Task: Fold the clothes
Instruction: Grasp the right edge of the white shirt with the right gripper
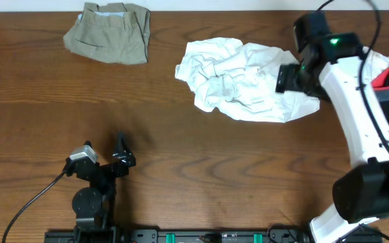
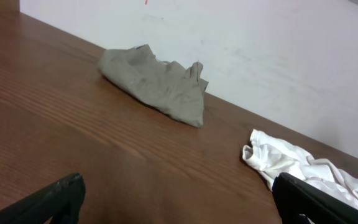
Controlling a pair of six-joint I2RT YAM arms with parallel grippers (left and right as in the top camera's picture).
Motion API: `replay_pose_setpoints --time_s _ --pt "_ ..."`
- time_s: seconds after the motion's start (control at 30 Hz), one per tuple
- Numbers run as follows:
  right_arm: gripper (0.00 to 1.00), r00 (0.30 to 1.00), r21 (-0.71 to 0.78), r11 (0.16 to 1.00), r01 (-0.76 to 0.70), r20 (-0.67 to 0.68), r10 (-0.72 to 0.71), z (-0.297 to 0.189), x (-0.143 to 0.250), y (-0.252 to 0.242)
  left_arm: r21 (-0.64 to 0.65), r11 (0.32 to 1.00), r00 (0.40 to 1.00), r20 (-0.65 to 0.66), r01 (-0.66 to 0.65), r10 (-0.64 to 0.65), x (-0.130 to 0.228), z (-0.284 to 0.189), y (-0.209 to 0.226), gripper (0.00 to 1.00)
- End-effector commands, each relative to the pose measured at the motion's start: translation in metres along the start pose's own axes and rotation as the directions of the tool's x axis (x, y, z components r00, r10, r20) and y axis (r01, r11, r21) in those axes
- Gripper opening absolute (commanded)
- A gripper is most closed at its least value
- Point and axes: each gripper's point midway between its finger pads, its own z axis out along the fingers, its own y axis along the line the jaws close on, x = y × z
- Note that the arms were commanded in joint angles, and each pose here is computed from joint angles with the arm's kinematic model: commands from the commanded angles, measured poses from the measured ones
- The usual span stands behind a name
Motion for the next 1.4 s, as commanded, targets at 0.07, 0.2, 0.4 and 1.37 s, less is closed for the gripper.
replay_pose_setpoints --time_s 0.07,0.2,0.4,1.37 --pt "0.78 0.992 -0.027 0.994 0.102 -0.072 -0.104 0.049 0.026 0.013 -0.041 0.999 0.999 -0.032 -0.022 0.02 0.015 0.002 0.011 0.98" --pt "0.7 0.991 -0.034 0.992 0.118 -0.052 -0.12 0.074 0.031 0.016 -0.041 0.999 0.999 -0.032 -0.022 0.02 0.015 0.002 0.011 0.98" --pt "0.7 0.992 -0.047 0.991 0.125 -0.026 -0.126 0.103 0.04 0.021 -0.041 0.999 0.999 -0.032 -0.022 0.02 0.015 0.002 0.011 0.98" --pt "0.56 0.993 -0.062 0.994 0.086 0.089 -0.08 0.134 0.03 0.022 -0.041 0.999 0.999 -0.031 -0.021 0.02 0.014 0.002 0.011 0.98"
